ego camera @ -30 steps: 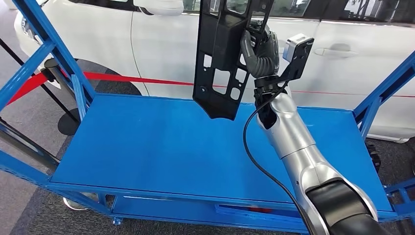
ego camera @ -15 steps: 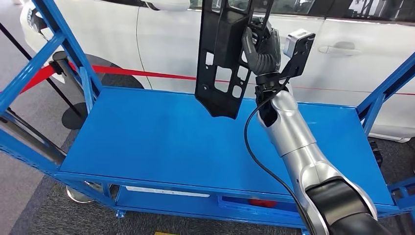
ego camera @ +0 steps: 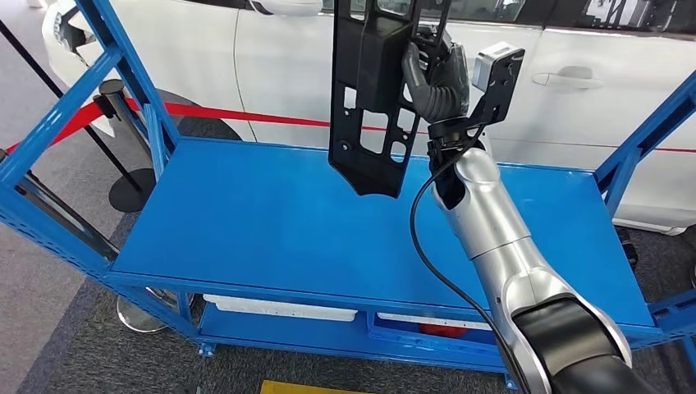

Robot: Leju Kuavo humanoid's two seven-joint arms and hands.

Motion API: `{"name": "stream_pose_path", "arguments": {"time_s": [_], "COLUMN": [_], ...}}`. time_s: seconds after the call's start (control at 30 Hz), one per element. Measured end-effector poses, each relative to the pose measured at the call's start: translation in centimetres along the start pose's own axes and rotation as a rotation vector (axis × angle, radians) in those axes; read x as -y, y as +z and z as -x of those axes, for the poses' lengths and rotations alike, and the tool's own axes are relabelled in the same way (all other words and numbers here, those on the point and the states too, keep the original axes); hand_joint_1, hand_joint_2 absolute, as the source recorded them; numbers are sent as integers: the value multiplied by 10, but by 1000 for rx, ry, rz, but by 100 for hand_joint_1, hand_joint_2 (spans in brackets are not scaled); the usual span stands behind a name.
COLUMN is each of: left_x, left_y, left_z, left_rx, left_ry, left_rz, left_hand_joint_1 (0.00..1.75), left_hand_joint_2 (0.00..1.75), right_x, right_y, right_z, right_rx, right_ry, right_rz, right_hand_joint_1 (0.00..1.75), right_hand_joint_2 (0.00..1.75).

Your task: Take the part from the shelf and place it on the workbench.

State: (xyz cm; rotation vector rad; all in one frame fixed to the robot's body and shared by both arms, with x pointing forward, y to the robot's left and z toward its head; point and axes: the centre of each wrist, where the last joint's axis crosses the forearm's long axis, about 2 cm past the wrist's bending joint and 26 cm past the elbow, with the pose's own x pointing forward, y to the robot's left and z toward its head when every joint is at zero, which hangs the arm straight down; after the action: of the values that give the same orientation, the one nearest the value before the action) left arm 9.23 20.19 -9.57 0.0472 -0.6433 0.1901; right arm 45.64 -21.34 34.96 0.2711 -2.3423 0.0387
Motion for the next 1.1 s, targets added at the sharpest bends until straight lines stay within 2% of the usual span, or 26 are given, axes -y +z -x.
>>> {"name": "stream_pose_path", "arguments": {"time_s": [0.43, 1.1], "left_x": [0, 3], "left_y": [1, 4], "left_z": [2, 6], "left_rx": [1, -9], "left_ry": [-23, -24], "left_rz": [2, 12], "left_hand_joint_1": [0, 0], "left_hand_joint_2": [175, 175], "right_x": [-13, -12], "right_y": [4, 10], "right_z": [5, 11], "right_rx": [-34, -54], "right_ry": [-12, -15], "right_rz": [-25, -35], "right_hand_joint_1": [175, 175], "right_hand_joint_2": [175, 175]}}
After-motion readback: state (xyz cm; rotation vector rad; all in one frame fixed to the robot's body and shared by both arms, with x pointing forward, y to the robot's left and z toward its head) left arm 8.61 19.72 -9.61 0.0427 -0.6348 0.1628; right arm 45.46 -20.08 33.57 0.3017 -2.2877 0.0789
